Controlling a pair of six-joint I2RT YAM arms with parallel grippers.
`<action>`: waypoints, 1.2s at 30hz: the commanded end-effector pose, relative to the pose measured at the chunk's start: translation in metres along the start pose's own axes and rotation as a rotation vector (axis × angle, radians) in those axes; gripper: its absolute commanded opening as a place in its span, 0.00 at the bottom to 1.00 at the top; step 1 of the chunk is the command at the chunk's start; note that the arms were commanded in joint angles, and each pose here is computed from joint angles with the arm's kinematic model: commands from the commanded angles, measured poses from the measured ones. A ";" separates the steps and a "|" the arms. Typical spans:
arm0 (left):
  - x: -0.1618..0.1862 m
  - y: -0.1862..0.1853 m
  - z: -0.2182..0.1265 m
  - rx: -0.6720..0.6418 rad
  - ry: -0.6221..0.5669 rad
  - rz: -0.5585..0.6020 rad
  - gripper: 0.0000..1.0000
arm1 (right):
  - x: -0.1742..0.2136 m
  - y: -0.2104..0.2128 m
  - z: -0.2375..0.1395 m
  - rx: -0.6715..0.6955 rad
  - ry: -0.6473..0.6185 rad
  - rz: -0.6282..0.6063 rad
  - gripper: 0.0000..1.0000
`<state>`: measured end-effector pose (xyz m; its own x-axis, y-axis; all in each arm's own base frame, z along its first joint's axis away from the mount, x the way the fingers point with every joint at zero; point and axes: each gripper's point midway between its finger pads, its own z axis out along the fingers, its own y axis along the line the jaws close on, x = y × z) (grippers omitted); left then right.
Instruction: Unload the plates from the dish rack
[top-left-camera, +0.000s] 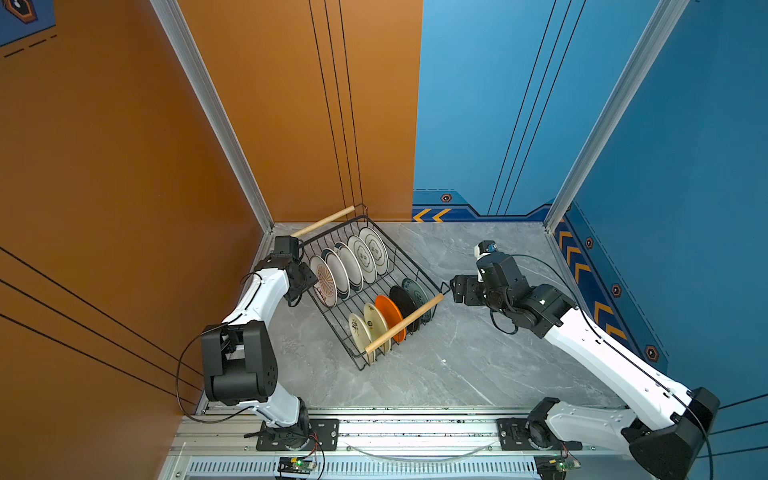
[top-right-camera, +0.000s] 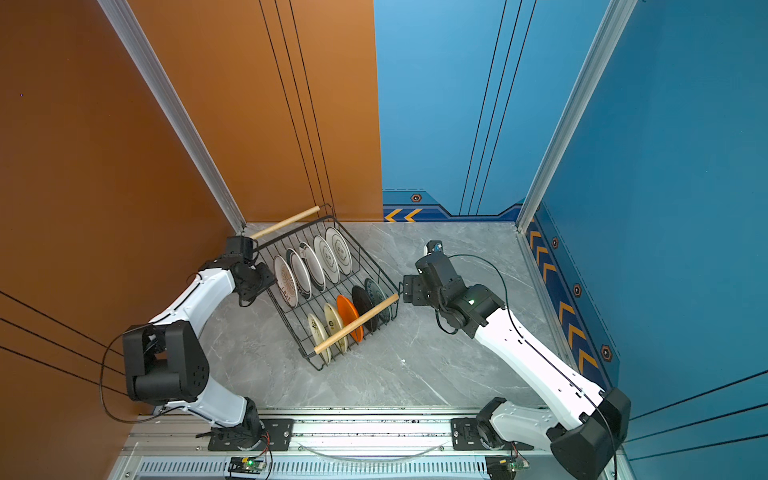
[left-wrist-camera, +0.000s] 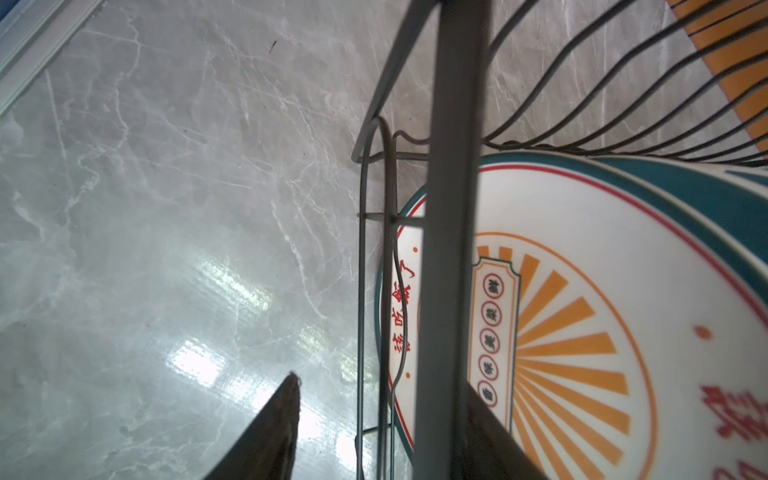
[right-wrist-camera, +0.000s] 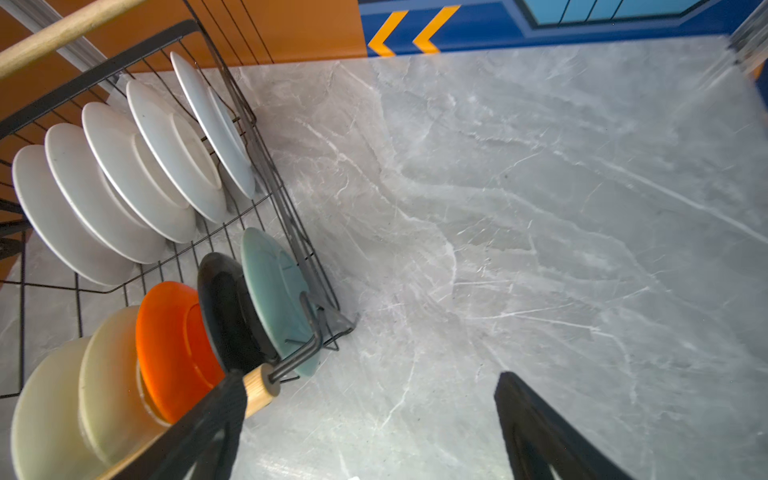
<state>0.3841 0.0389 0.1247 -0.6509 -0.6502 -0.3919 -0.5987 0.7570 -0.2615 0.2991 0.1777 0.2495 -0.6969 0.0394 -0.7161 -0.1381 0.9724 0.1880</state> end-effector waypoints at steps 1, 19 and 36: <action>0.000 -0.003 -0.012 0.034 -0.014 0.025 0.61 | 0.013 0.017 0.006 -0.053 0.076 0.031 0.90; 0.010 0.009 -0.083 -0.008 -0.150 0.142 0.68 | 0.039 0.047 0.031 -0.128 0.173 0.105 0.65; 0.044 -0.023 -0.125 0.013 -0.332 0.370 0.69 | 0.055 0.053 0.044 -0.089 0.234 0.156 0.49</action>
<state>0.3131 -0.0207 0.2276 -0.6306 -0.3291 -0.7028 -0.3400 0.9313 -0.1310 0.2922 0.2427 0.2048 -0.8284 0.1345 -0.5437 -0.1007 0.9191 0.3809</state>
